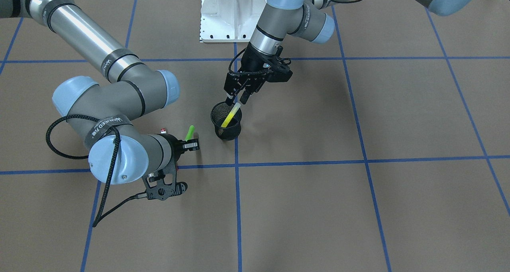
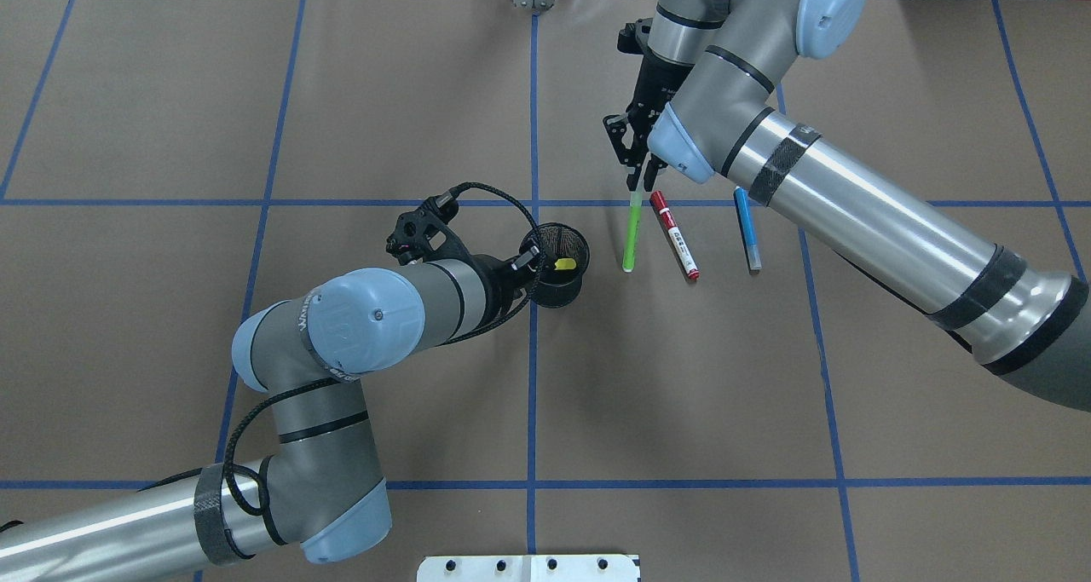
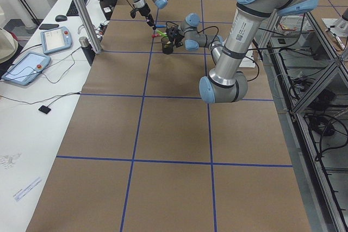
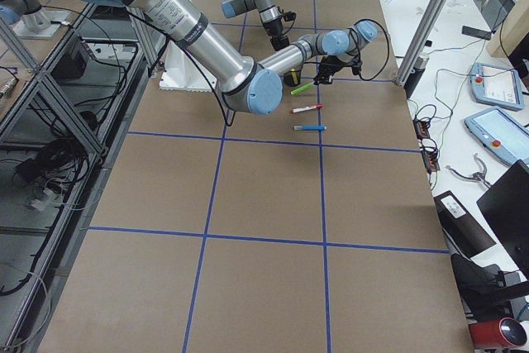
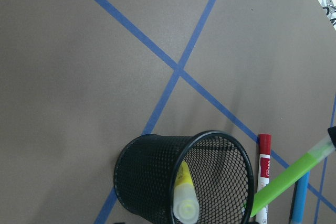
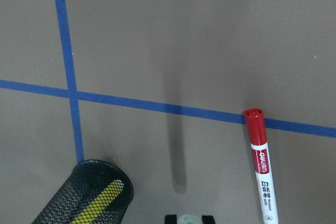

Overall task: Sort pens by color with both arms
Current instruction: 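Withdraw the right arm while the left gripper grasps the yellow highlighter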

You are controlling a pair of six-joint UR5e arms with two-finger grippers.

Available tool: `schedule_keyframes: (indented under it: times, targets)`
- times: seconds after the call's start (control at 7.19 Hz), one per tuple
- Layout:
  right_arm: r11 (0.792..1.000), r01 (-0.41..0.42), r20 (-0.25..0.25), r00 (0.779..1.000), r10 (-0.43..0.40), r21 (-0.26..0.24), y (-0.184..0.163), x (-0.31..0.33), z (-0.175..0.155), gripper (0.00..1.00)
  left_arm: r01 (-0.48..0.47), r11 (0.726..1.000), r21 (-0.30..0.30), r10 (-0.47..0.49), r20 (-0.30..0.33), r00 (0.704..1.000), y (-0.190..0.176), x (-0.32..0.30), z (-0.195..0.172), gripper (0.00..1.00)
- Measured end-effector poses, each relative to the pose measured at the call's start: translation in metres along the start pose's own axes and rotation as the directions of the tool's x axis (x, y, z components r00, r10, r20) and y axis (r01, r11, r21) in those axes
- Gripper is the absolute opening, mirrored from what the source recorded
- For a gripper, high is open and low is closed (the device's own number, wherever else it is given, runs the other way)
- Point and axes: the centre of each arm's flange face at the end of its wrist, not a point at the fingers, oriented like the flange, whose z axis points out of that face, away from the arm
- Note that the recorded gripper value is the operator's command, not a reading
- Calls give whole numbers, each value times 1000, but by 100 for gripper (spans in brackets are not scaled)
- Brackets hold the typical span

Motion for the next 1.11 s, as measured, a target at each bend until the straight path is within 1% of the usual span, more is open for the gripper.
schedule_keyframes:
  times: [0.28,0.56,0.69,0.83,0.97,1.11]
  targets:
    - [1000,1,-1,1000,-1,2,0,-2,0,53,-1,1000,3,1,-1,1000,-1,0,0,58]
    - [1000,-6,0,1000,6,18,2,-2,-10,57,-1,1000,8,1,-4,1000,-1,0,-1,56]
    - [999,-16,-3,1000,16,48,6,6,-27,64,-1,1000,15,1,-7,1000,-2,1,-1,56]
    - [995,-44,-8,999,45,87,13,30,-51,70,-1,1000,26,1,-10,1000,-4,0,-1,54]
    - [988,-94,-9,995,96,126,20,65,-75,71,-1,999,36,2,-13,1000,-5,0,-1,52]
    - [974,-142,-27,988,149,177,25,98,-97,71,-2,999,44,2,-15,1000,-6,0,-1,48]
